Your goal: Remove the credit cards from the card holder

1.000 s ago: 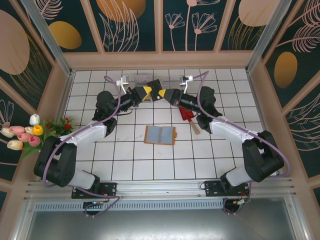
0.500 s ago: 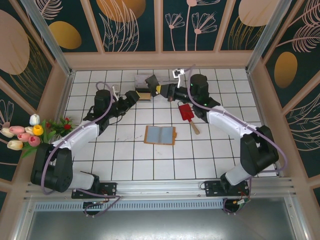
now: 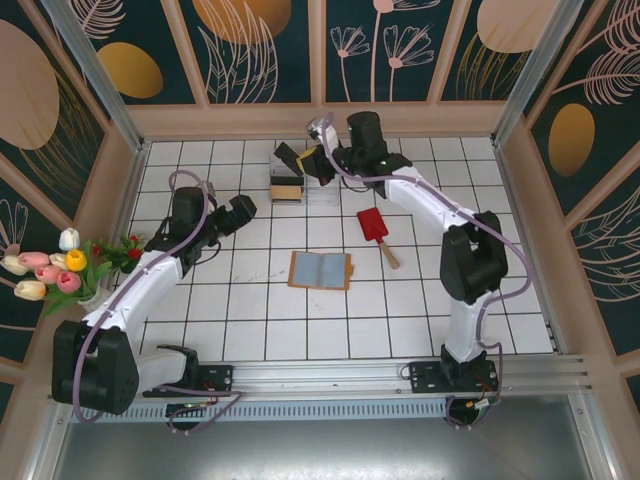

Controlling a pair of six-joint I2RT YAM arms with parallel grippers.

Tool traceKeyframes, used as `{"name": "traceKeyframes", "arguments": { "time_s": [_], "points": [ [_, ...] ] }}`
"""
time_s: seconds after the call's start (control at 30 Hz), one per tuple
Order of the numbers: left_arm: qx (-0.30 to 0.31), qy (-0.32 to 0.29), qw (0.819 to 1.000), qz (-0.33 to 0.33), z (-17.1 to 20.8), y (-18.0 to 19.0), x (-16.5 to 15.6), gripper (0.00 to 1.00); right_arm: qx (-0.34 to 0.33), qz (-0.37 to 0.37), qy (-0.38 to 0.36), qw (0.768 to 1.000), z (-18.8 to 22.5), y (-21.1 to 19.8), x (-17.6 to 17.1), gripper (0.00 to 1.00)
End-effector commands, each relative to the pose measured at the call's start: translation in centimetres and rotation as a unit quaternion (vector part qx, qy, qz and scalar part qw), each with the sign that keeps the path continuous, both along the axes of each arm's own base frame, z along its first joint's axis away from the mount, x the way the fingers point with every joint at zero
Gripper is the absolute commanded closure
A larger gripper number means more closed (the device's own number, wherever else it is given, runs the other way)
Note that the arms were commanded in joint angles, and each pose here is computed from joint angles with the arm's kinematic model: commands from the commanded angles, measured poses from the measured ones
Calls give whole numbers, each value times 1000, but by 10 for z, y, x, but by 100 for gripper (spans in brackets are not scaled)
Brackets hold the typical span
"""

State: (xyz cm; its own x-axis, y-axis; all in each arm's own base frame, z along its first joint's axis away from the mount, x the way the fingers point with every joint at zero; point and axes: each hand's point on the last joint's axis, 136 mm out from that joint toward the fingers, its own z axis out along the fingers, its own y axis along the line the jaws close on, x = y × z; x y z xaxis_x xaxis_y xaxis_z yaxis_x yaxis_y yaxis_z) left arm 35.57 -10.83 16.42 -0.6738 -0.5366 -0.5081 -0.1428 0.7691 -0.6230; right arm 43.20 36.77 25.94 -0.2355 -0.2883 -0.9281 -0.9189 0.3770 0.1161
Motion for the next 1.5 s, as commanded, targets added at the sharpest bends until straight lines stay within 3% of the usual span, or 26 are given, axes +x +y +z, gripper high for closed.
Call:
{"name": "traceKeyframes", "arguments": {
  "time_s": [0.0,0.17,0.37,0.73,1.47],
  "points": [
    [23,9,1000,-5,-4,6,-5,2,-86,87,-61,991,-31,4,-2,100],
    [21,21,999,-13,-10,3,-5,1,-164,108,-110,974,-60,6,23,100],
    [19,30,999,-18,-15,0,-3,2,-213,130,-148,957,-82,7,37,100],
    [5,43,999,-32,-28,-7,-2,2,-252,147,-198,936,-112,27,40,100],
    [-10,57,997,-47,-38,-14,-7,1,-283,118,-231,923,-133,29,75,100]
  ]
}}
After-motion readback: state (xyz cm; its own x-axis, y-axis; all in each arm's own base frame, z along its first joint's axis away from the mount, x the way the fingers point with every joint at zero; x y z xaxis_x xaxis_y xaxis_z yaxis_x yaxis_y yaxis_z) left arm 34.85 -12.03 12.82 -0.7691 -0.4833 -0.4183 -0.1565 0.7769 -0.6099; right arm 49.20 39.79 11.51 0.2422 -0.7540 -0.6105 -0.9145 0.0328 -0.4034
